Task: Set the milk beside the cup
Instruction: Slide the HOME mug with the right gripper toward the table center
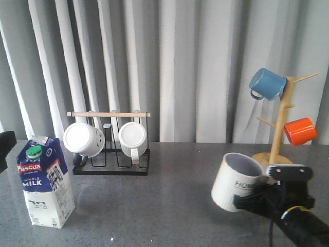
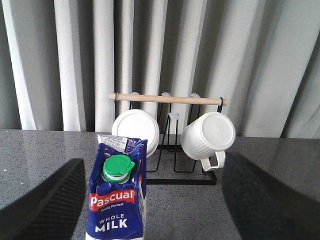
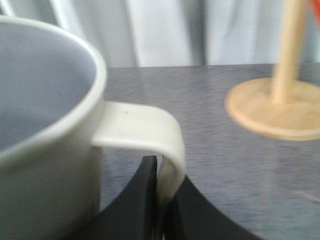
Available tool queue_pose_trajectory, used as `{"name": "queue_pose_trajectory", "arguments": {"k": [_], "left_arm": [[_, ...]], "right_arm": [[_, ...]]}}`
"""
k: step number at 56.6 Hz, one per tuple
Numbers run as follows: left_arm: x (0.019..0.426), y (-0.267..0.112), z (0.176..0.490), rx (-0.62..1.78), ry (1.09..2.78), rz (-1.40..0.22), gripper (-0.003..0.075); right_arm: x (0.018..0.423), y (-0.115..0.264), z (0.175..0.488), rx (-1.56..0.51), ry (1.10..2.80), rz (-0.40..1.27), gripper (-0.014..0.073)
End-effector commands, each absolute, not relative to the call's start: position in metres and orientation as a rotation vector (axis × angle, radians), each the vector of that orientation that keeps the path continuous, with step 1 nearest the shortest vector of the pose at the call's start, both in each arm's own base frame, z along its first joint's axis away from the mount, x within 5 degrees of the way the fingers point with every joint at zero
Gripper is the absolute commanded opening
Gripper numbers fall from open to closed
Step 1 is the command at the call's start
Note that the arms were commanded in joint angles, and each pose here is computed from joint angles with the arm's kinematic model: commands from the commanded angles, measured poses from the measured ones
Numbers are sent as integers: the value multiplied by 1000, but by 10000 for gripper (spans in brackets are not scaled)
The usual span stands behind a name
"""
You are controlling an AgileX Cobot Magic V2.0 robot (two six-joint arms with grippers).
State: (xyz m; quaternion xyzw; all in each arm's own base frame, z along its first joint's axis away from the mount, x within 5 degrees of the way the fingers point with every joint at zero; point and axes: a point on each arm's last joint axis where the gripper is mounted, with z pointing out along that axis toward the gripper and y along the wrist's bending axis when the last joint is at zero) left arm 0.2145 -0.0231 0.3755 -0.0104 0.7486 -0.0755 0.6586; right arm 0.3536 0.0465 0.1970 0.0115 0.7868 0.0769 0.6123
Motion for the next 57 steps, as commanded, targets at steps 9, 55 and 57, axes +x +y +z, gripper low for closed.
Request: {"name": "queue_pose_trajectory", "arguments": {"k": [9, 55, 57], "left_arm": [[212, -26, 396, -16, 1579, -206, 533], [212, -26, 396, -16, 1578, -206, 533], [212, -26, 396, -16, 1578, -206, 533]], "right_arm": [[365, 117, 223, -6, 1724, 167, -6], [377, 146, 189, -127, 1778, 75, 117], [377, 146, 188, -129, 1785, 77, 137]]}}
